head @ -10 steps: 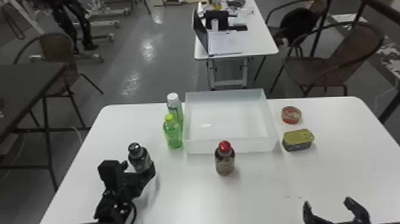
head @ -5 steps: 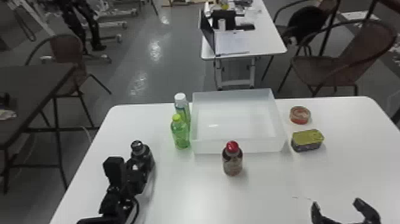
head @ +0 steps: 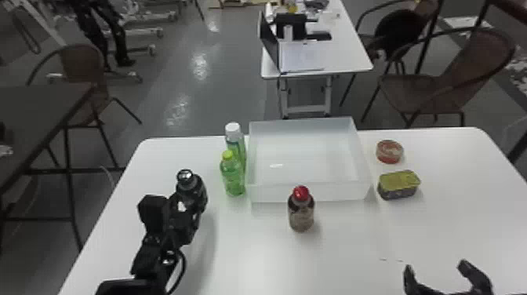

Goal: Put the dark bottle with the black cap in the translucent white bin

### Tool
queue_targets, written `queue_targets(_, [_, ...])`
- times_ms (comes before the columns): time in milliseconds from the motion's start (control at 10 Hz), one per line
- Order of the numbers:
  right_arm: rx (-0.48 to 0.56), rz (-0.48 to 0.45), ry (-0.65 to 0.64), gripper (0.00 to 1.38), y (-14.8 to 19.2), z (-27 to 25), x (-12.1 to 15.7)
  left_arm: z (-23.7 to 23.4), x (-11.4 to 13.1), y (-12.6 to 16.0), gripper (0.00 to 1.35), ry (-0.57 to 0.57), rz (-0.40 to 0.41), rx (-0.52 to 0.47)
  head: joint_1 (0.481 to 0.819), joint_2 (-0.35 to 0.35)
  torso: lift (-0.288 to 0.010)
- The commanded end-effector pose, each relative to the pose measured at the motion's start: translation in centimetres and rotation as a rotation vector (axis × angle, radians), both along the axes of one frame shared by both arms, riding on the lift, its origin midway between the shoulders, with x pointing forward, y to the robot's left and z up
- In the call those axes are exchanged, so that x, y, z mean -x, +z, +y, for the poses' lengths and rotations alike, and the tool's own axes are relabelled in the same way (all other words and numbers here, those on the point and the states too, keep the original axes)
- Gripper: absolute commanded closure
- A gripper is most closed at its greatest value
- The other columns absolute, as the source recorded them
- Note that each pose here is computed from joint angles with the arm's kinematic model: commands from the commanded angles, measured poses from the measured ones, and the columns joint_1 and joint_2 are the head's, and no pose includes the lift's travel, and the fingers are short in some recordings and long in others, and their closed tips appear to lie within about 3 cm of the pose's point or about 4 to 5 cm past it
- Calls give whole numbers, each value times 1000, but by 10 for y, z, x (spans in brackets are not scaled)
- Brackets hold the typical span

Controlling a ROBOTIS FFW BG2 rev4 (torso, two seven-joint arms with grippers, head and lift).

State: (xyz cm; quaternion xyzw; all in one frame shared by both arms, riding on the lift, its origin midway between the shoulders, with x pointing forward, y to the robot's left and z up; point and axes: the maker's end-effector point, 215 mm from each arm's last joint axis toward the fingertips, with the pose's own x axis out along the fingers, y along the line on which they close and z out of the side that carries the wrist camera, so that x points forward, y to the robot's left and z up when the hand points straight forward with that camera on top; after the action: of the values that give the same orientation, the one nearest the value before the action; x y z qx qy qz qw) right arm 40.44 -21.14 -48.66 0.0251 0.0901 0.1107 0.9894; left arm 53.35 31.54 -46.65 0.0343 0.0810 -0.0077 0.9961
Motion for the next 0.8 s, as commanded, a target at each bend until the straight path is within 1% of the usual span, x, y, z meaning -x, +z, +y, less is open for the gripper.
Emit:
queue_targets(0, [-5,3,-3,139,-1,0,1,-25,-5,36,806,-23,-51,6,695,123,-34])
queue_targets(100, [-5,3,-3,139,-1,0,1,-44,-14,61,806,-66,-95,16,695,113,-34])
queue_targets(300, [-6,0,0,139,0,1,-2,-92,-36,90,809,-185,-126,54,695,62,-33])
queue_targets(400, [-5,-2,4,139,0,2,-3,-114,-47,95,809,-244,-112,63,695,35,-33])
queue_targets(500, [-6,-2,5,139,0,3,-3,-137,-59,93,809,-317,-86,74,695,7,-33])
queue_targets(600, [-9,0,9,139,-1,5,-3,-158,-71,90,809,-405,-57,46,695,-21,-33])
queue_targets(700, [-9,1,7,139,-2,4,-3,-175,-83,84,809,-474,-22,-4,695,-38,-33])
